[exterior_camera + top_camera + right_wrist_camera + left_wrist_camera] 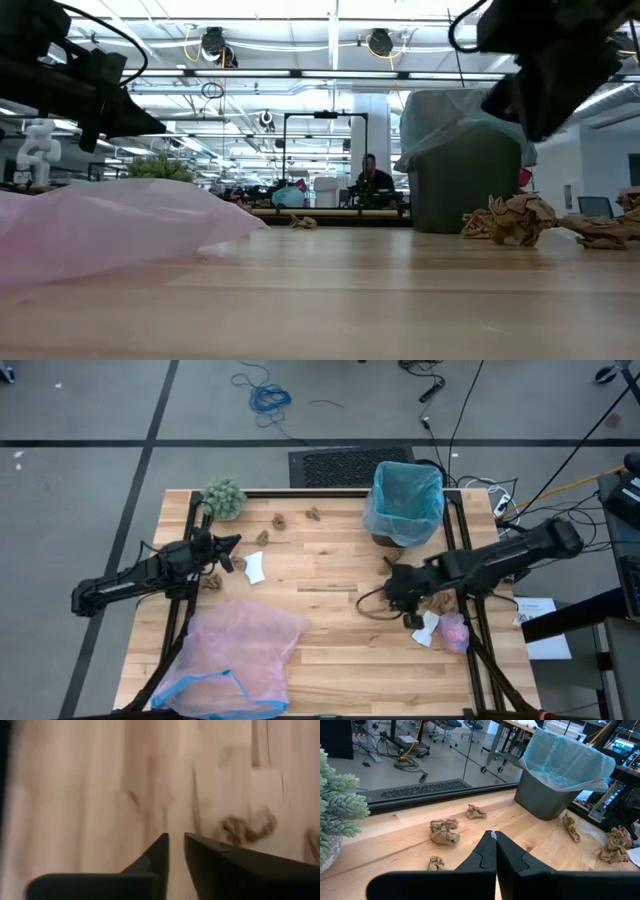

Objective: Place trash/remove bag and relplace
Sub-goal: Put the brown napkin into the trash bin

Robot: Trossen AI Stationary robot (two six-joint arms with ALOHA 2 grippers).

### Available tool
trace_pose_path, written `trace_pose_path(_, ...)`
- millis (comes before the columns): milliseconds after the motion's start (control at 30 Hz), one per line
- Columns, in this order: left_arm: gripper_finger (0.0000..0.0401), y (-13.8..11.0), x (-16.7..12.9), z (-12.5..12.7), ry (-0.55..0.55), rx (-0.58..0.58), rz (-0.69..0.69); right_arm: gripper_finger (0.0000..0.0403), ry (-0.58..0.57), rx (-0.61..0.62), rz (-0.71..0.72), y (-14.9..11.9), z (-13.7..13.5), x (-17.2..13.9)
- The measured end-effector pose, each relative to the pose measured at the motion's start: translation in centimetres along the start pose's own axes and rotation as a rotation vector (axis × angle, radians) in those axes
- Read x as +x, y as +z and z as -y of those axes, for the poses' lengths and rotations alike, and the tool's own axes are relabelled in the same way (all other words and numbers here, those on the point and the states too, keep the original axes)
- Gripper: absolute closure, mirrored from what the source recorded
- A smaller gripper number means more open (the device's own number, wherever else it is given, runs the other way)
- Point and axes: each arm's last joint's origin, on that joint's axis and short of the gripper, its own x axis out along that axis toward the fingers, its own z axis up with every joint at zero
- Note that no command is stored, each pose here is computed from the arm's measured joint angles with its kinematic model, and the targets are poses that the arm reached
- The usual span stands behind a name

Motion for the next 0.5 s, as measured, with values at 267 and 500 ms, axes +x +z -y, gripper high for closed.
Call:
trace_pose_path(267,0.0401,0.0,0.0,0.0,0.000,0.000,0.000,0.0191,-0.237,-0.007,-0.179,1.0,-0.1,3.1)
trace_pose_path(500,0.0401,0.0,0.0,0.0,0.000,0.000,0.000,0.0141,-0.289,-0.032,-0.310,0.7,0.3,5.9)
